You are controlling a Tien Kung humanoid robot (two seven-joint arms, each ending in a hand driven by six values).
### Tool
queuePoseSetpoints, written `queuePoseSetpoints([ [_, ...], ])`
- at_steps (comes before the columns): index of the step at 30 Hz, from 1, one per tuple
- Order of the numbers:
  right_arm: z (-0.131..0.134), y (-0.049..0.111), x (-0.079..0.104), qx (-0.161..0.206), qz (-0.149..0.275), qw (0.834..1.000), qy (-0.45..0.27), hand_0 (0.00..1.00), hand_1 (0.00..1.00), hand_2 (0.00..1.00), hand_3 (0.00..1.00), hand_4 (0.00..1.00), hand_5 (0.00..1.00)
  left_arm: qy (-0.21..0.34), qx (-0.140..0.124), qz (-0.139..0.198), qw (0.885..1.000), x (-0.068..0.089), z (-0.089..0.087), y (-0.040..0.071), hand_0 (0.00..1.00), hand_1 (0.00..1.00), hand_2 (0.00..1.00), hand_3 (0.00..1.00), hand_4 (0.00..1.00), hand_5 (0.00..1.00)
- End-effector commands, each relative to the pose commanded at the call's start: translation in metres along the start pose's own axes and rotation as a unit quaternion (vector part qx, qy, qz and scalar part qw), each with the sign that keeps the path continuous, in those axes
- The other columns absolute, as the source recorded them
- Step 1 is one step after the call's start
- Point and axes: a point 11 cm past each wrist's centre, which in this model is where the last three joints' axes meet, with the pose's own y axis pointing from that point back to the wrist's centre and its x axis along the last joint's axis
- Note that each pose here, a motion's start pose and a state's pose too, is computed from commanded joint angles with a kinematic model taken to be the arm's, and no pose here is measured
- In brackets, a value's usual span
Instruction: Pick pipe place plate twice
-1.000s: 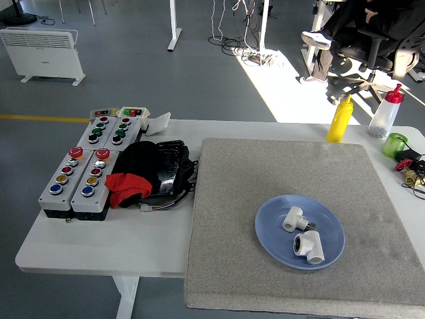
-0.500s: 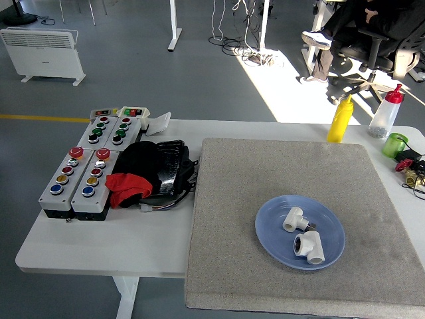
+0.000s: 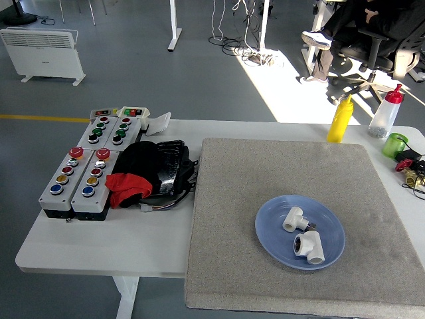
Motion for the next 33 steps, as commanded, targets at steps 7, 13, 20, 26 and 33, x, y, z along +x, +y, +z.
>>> queuePoseSetpoints([
  [7, 0.005, 0.000, 0.000, -0.005, 0.003, 1.000, -0.002, 0.816, 0.749, 0.804, 0.792, 0.548, 0.437, 0.002, -0.003, 0.000, 1.000, 0.000, 0.001, 0.000, 0.652, 0.613, 0.612, 0.603, 0.294, 0.998],
  [13, 0.012, 0.000, -0.002, -0.013, 0.004, 1.000, -0.006, 0.814, 0.749, 0.799, 0.791, 0.546, 0.437, 0.001, -0.005, 0.000, 1.000, 0.001, 0.003, 0.001, 0.652, 0.613, 0.610, 0.603, 0.295, 0.998],
  [20, 0.018, 0.002, -0.002, -0.021, 0.007, 1.000, -0.013, 0.789, 0.715, 0.737, 0.757, 0.542, 0.441, 0.001, -0.005, 0.000, 1.000, 0.000, 0.003, 0.001, 0.652, 0.614, 0.611, 0.604, 0.296, 0.998],
  [26, 0.020, 0.002, -0.005, -0.023, 0.005, 1.000, -0.016, 0.785, 0.705, 0.722, 0.745, 0.540, 0.443, 0.002, -0.005, 0.000, 1.000, 0.000, 0.003, 0.001, 0.652, 0.613, 0.612, 0.605, 0.296, 0.998],
  [33, 0.021, 0.002, -0.005, -0.024, 0.005, 1.000, -0.017, 0.783, 0.701, 0.713, 0.733, 0.538, 0.445, 0.000, -0.004, -0.001, 1.000, -0.001, 0.002, 0.001, 0.651, 0.613, 0.612, 0.604, 0.296, 0.998],
])
